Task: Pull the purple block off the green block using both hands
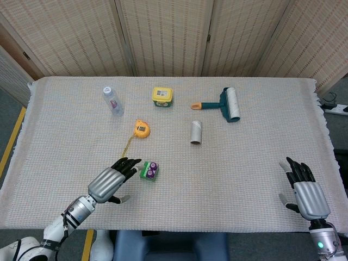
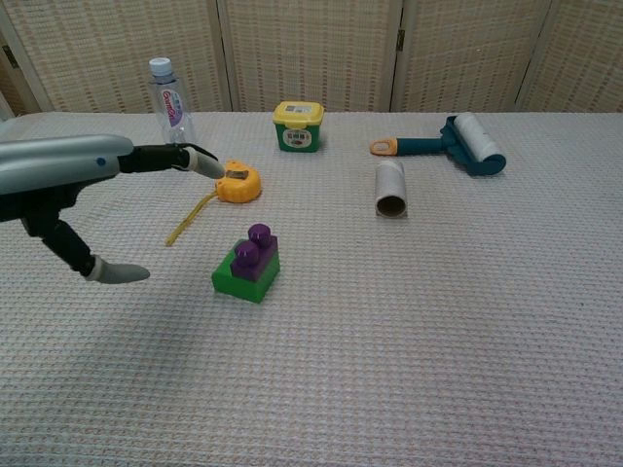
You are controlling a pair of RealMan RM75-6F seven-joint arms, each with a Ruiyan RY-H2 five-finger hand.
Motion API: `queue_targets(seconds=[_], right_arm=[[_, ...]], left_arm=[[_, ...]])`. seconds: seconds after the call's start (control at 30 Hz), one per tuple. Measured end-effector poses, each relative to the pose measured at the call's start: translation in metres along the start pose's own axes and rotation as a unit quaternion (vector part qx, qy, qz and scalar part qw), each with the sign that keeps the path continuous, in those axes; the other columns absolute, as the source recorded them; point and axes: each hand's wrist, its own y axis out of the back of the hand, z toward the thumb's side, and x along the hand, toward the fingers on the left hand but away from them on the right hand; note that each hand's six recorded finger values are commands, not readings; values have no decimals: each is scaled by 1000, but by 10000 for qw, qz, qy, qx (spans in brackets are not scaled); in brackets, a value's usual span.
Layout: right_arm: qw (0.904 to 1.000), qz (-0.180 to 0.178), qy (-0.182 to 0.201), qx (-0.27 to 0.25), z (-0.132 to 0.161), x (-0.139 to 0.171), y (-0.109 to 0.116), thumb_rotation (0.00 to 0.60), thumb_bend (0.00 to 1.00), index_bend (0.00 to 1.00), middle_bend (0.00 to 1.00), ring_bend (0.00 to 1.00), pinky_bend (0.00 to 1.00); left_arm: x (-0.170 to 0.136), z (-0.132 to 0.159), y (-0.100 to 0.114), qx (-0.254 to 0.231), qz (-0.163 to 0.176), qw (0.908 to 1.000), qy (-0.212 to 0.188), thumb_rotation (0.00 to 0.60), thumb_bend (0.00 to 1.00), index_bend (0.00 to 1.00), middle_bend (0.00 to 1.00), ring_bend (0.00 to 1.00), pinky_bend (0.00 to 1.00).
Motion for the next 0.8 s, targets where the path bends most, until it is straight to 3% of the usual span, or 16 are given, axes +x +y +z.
queue_targets(seconds=[0.23, 0.6, 0.8], right_arm=[[9999, 110, -73, -45, -4, -5, -2, 600, 366, 0, 0, 0, 0], [9996, 181, -120, -161, -10, -8, 1, 600, 366, 0, 0, 0, 0], [9994, 276, -114, -179, -10, -11, -1, 600, 366, 0, 0, 0, 0]], left_arm=[[29, -2, 2, -327, -364, 9979, 425, 600, 320, 130, 0, 0, 0], [71, 13, 3, -8, -572, 9960, 684, 600, 341, 165, 0, 0, 0], [84, 15, -3, 10, -863, 9920, 925, 600, 340, 164, 0, 0, 0]])
